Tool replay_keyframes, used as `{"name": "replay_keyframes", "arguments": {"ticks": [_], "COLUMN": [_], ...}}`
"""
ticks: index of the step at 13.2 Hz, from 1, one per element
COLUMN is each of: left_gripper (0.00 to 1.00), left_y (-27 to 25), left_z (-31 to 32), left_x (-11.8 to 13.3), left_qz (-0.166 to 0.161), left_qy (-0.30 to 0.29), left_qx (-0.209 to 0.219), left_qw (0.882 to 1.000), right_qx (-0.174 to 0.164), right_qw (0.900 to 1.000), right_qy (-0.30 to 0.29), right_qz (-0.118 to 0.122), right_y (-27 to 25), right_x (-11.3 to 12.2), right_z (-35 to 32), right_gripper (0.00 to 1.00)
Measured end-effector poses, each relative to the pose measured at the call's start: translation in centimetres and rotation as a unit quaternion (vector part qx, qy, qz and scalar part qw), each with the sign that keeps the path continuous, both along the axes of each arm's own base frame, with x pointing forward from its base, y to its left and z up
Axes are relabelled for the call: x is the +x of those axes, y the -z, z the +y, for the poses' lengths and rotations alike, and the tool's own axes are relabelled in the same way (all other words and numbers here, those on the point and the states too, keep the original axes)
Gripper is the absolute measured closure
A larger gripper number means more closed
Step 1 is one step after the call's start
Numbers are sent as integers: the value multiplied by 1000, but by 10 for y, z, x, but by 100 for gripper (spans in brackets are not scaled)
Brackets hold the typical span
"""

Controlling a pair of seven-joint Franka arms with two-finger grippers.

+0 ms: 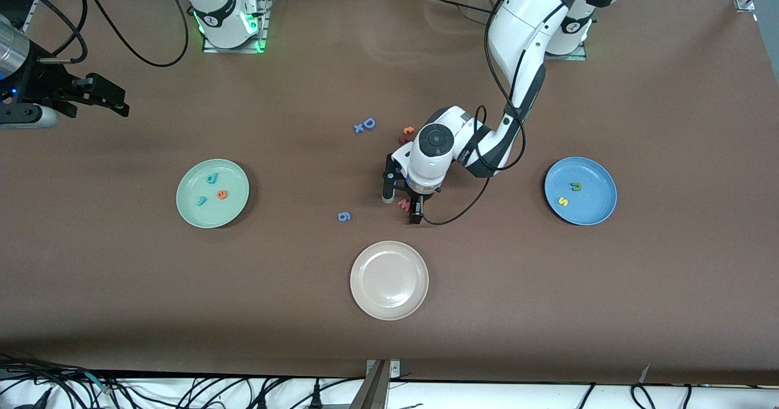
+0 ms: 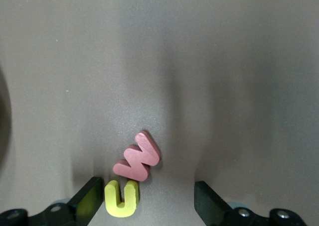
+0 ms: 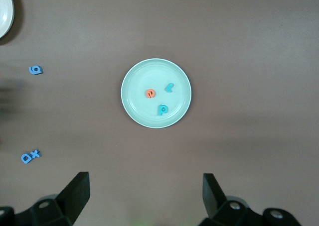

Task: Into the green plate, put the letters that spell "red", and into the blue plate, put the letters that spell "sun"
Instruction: 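Lower the left gripper onto the yellow u and close it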

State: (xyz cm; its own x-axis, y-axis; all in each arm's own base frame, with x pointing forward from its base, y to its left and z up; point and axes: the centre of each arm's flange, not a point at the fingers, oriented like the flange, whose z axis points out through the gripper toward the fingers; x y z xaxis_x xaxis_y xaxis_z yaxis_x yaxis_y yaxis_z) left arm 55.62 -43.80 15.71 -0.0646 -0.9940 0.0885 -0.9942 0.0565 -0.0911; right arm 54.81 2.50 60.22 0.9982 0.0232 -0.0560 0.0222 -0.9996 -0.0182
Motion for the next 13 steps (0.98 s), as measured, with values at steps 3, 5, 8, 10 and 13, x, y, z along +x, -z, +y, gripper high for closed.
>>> {"name": "replay_keyframes", "arguments": {"ticks": [3,5,8,10,13], "left_gripper": [19,40,48,48,52], "left_y": [0,-2,-2,-1,-1], "left_z": [0,0,0,1,2], "left_x": [1,4,4,5,6], "left_qz": [-3,-9,-9,-9,-10], "left_qy": [-1,-2,-2,-2,-3], "left_qx": [-2,-5,-5,-4,-4], "left_qw": [1000,1000,1000,1000,1000], "right_qx": [0,0,0,0,1], "right_qw": [1000,1000,1000,1000,1000], "right_qy": [0,0,0,0,0], "right_qz": [-2,-3,-3,-5,-7], "right_y": [0,0,-1,-1,-1], "right_x": [0,1,1,1,1], "right_z": [0,0,0,0,0], "right_gripper": [0,0,0,0,0]}}
